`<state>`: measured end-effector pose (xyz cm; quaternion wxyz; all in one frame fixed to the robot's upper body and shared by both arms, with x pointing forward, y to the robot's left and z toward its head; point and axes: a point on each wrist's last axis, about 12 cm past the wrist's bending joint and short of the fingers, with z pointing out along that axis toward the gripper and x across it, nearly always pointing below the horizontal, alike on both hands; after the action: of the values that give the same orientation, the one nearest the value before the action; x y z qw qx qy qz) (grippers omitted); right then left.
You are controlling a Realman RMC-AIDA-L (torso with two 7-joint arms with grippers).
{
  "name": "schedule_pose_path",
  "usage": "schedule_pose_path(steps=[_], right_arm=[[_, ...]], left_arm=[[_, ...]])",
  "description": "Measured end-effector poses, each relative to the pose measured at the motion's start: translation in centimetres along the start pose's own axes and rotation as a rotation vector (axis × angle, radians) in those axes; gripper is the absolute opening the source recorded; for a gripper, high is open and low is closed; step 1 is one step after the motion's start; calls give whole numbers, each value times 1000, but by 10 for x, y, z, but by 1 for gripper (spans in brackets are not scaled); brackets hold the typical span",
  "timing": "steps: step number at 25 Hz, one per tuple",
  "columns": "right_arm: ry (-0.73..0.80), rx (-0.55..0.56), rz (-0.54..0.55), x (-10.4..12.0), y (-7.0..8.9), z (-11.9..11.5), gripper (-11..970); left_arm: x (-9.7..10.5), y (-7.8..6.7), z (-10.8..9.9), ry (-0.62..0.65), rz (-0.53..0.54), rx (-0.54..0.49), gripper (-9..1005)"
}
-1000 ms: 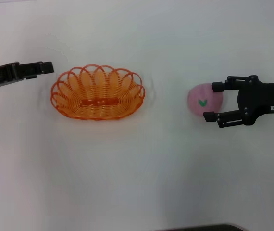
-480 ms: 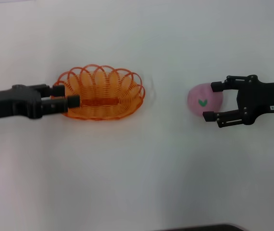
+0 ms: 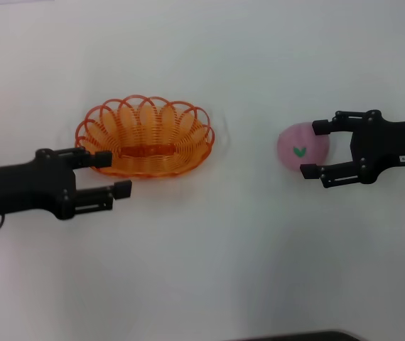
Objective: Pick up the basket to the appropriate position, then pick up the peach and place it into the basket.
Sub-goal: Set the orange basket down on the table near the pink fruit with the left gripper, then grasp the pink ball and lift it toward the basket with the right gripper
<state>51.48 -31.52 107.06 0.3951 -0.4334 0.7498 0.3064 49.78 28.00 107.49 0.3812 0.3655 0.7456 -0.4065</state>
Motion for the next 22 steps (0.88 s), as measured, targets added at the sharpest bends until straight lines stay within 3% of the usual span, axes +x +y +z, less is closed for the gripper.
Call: schedule_pose_path(steps=[8,22], right_arm=[[4,-6,-4,0,1,1,882],[31,-24,-18,3,3,1,881]], left_arm=[[18,-10,8,-17,157,49,719],[33,-11,7,82,179,53,719]])
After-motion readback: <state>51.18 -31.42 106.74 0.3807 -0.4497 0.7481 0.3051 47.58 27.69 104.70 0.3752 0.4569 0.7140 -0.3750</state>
